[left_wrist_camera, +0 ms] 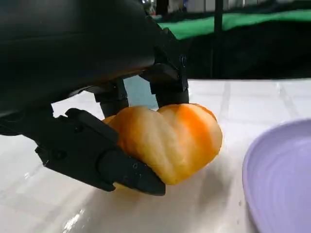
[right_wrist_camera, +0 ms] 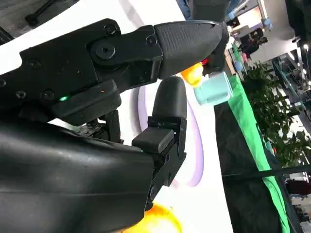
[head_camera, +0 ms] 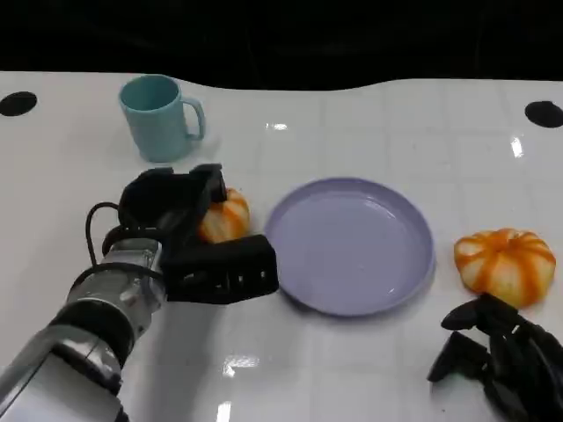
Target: Grasp the bread from the table and place it into the plate.
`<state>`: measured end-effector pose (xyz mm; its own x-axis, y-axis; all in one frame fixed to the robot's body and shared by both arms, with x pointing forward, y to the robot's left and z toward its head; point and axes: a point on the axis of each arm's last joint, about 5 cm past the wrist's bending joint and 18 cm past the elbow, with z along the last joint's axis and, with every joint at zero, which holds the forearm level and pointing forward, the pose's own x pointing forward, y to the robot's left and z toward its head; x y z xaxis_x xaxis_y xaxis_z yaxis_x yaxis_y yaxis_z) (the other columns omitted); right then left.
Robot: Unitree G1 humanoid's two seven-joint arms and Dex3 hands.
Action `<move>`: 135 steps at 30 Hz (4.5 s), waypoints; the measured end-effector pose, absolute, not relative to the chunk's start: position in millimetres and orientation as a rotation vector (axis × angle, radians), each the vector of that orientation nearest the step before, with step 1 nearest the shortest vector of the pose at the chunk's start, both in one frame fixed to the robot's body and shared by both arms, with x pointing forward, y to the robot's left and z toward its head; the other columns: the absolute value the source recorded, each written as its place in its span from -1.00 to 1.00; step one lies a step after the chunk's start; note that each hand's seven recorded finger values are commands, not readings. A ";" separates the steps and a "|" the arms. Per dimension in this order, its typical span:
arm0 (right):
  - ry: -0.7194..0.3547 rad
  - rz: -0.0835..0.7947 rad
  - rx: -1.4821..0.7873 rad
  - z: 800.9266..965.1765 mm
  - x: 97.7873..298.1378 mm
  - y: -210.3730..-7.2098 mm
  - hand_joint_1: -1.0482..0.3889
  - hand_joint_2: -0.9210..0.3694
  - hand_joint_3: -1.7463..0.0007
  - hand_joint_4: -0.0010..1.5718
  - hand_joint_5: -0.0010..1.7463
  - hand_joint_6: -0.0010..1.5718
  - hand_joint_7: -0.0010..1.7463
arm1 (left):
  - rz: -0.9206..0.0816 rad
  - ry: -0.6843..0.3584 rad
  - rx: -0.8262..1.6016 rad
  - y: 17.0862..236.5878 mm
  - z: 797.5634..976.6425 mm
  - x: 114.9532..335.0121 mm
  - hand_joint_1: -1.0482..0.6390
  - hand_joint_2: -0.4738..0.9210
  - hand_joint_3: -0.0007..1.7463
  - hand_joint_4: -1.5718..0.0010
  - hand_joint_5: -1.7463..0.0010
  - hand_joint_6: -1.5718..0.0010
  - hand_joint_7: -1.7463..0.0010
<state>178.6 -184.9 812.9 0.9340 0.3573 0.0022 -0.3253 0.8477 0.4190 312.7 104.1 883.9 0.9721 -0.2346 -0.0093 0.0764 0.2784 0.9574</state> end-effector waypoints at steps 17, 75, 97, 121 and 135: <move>0.073 0.363 0.424 813.2 179.5 -185.2 -0.29 -1.00 0.69 -0.23 0.75 -0.28 0.39 | -0.272 -0.485 0.966 64.4 932.0 325.1 0.15 0.32 0.41 -0.15 -1.00 0.06 -0.99; 0.068 0.368 0.428 813.2 179.7 -185.4 -0.28 -1.00 0.69 -0.20 0.75 -0.28 0.43 | -0.824 -0.436 1.020 41.4 970.8 331.8 -0.81 1.00 -0.28 0.63 0.68 0.53 0.90; 0.071 0.360 0.427 812.7 178.7 -185.5 -0.29 -1.00 0.69 -0.21 0.76 -0.30 0.42 | -0.622 -0.242 -0.439 124.3 919.0 284.5 -0.42 1.00 -0.36 0.12 -0.44 -0.04 0.39; 0.073 0.364 0.427 812.8 179.2 -184.7 -0.31 -1.00 0.72 -0.20 0.76 -0.27 0.41 | -0.575 -0.086 -0.569 147.3 907.1 246.3 -0.36 1.00 -0.41 0.16 -0.97 0.38 -0.75; 0.072 0.385 0.436 812.7 181.3 -183.6 -0.30 -1.00 0.72 -0.18 0.73 -0.26 0.40 | -0.376 0.120 -0.782 154.7 860.6 167.5 -0.39 1.00 -0.55 -0.07 -1.00 0.28 -1.00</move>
